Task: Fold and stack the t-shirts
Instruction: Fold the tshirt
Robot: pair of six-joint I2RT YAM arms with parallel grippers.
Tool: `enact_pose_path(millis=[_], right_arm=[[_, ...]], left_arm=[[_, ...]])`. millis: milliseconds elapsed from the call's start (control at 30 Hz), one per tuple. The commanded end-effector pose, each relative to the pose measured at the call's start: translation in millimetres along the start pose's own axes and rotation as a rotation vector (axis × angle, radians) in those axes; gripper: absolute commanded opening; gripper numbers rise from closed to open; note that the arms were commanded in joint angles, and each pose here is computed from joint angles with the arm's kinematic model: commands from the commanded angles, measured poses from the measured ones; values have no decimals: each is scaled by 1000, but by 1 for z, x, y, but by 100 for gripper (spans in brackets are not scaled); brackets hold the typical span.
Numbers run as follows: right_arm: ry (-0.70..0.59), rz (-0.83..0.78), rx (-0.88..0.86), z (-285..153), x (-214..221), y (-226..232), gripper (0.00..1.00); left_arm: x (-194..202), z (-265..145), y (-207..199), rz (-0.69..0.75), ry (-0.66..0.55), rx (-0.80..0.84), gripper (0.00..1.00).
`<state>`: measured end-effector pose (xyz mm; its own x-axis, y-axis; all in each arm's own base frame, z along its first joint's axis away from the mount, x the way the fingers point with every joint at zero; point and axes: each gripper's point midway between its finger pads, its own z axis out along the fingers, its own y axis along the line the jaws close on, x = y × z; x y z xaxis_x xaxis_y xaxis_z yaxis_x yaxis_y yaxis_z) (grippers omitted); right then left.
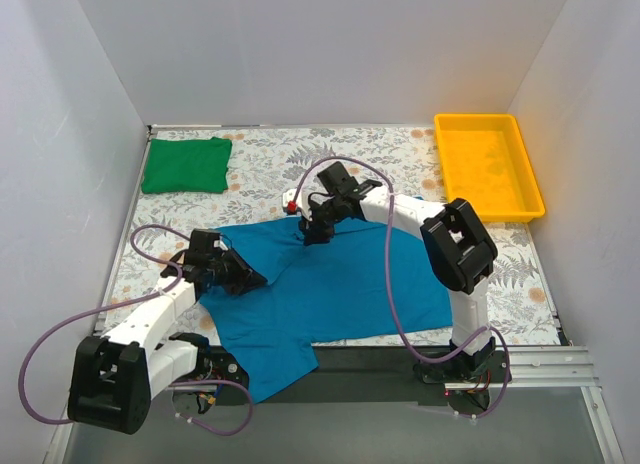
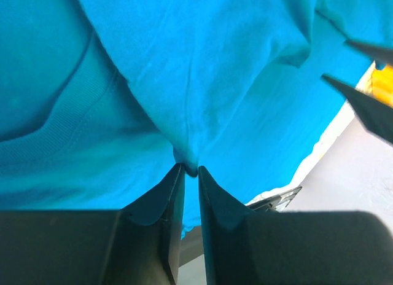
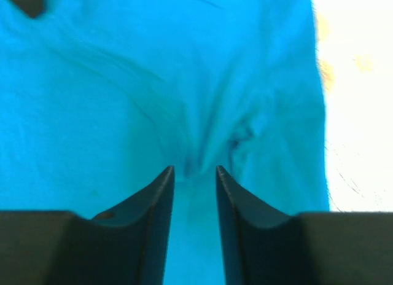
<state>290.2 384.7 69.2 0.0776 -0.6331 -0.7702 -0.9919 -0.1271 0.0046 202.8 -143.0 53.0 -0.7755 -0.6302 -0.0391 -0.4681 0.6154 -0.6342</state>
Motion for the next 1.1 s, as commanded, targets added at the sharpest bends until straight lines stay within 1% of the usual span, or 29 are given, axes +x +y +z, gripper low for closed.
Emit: enact_pose_path(millis=[0, 33, 67, 133, 167, 233, 267, 367, 400, 433, 467, 533, 567, 633, 667, 733, 767, 867, 1067], right_arm=[[-59, 9, 88, -37, -24, -26, 43], [-69, 16, 97, -44, -25, -29, 43], [-76, 36, 119, -55, -21, -37, 43], [-112, 55, 142, -74, -26, -43, 44], [-124, 78, 164, -87, -21, -51, 43], [-159, 93, 176, -105, -24, -53, 43], [-169, 108, 199, -117, -19, -59, 44], [-188, 127, 226, -139, -12, -56, 43], [-194, 132, 224, -143, -10, -53, 43], [-198, 141, 225, -148, -7, -47, 43], [-200, 156, 235, -154, -2, -46, 43], [-203, 176, 235, -160, 6, -34, 43], [-204, 192, 238, -163, 11, -31, 43], [-232, 216, 211, -165, 10, -19, 43], [-230, 239, 194, -161, 18, -11, 43], [-246, 249, 182, -161, 18, -4, 43], [-244, 257, 181, -160, 22, -2, 43], [-263, 279, 203, -170, 24, -7, 43], [-292, 336, 242, -186, 39, -17, 43]], left_arm=[[0, -15, -19, 40, -4, 53, 16], [-2, -17, -21, 42, -16, 55, 20], [-3, -19, -20, 44, -31, 46, 22], [-11, -29, -29, 71, -80, 66, 28], [-14, -31, -30, 76, -99, 61, 32], [-23, -38, -39, 101, -148, 74, 34], [-27, -40, -41, 106, -163, 76, 36], [-46, -42, -50, 121, -236, 76, 41], [-55, -41, -50, 120, -268, 69, 41], [-62, -37, -49, 126, -274, 60, 41], [-77, -38, -52, 114, -312, 73, 41], [-93, -32, -48, 102, -323, 55, 41], [-110, -36, -51, 104, -367, 59, 41], [-129, -33, -45, 105, -406, 20, 41], [-142, -36, -45, 123, -446, 13, 41], [-157, -31, -38, 130, -476, -27, 41], [-172, -34, -31, 110, -515, -43, 41], [-192, -28, -18, 78, -532, -89, 41], [-216, -18, 0, 26, -545, -150, 38]])
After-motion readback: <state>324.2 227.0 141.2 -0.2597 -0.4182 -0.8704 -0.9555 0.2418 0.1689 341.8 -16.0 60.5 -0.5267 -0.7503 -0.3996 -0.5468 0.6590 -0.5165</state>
